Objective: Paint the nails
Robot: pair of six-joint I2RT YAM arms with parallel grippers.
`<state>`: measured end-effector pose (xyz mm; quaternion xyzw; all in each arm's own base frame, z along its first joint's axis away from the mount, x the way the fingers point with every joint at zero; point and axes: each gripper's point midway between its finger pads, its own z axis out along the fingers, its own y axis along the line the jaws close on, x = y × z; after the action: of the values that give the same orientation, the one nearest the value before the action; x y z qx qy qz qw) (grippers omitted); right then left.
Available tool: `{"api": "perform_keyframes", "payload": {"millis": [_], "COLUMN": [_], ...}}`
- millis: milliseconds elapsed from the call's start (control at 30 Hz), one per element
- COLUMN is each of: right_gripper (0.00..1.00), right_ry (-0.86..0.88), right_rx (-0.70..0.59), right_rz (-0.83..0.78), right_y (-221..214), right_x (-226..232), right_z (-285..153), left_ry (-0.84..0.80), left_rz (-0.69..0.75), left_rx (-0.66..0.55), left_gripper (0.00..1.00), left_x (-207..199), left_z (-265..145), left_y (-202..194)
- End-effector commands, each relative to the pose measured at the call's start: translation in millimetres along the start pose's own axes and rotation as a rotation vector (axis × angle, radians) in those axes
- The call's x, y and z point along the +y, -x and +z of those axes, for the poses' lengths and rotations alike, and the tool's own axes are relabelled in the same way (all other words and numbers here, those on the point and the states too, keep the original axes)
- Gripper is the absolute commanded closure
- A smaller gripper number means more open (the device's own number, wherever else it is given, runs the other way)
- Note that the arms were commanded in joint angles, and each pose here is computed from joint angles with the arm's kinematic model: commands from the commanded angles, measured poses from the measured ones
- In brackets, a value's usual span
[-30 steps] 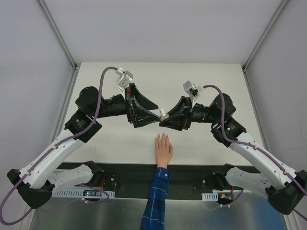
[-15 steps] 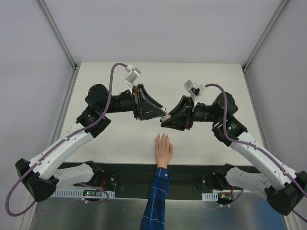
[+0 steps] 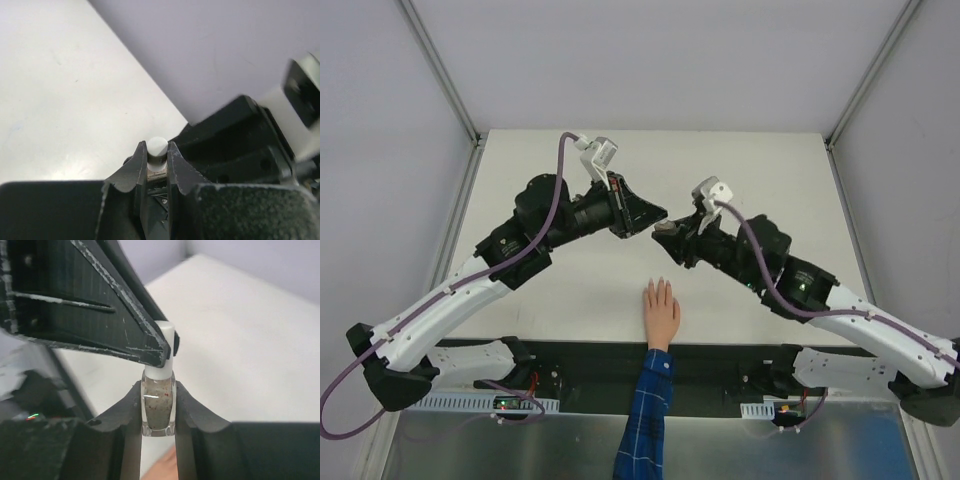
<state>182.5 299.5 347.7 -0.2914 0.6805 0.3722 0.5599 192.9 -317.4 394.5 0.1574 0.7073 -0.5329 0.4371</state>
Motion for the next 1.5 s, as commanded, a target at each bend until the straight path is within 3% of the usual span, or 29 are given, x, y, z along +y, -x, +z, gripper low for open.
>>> {"api": "perform_keyframes", "payload": {"millis": [0,267,300,367,400,533,633,733,1033,1200,1367,1467], "right_gripper": [1.0,1.0,1.0,1.0,1.0,1.0,1.0,1.0,1.0,1.0,1.0,1.0], "right_ry": [-0.549,-0.307,-0.282,-0.208,-0.178,-0.126,-0.069,0.011,0.311,0.516,0.546,0.545], "right_rx": [-0.087,-0.121,-0.123,-0.12,-0.117,-0.089,-0.082,-0.055,-0.039,-0.05,-0.02,-0.036], "right_rz": [-0.288,-0.279,-0.276,-0.264,-0.259,-0.236,-0.221,-0.219,-0.006,0.072,0.112,0.102], "right_y": [34,31,30,27,26,21,24,22,34,42,34,34], "right_x": [-54,-18,-14,-6,-2,3,10,20,38,62,62,58], "right_z": [-26,-16,-16,-15,-15,-21,-31,-38,-60,-68,-62,-58], "left_ry": [0.374,0.328,0.319,0.298,0.266,0.199,0.14,0.062,-0.297,-0.445,-0.539,-0.565], "left_rz": [-0.007,-0.062,-0.062,-0.057,-0.053,-0.008,0.019,0.062,0.078,0.064,0.078,0.085], "left_rx": [-0.112,-0.073,-0.069,-0.063,-0.052,-0.044,-0.102,-0.144,-0.155,-0.082,-0.057,-0.042], "left_gripper": [1.0,1.0,0.96,0.79,0.6,0.3,0.13,0.06,0.07,0.06,0.09,0.19], "left_x": [43,27,25,20,13,0,-11,-23,-59,-71,-83,-86], "left_z": [7,19,19,17,14,3,-12,-25,-43,-38,-36,-37], "left_y": [19,16,16,16,16,16,24,28,23,10,7,5]}}
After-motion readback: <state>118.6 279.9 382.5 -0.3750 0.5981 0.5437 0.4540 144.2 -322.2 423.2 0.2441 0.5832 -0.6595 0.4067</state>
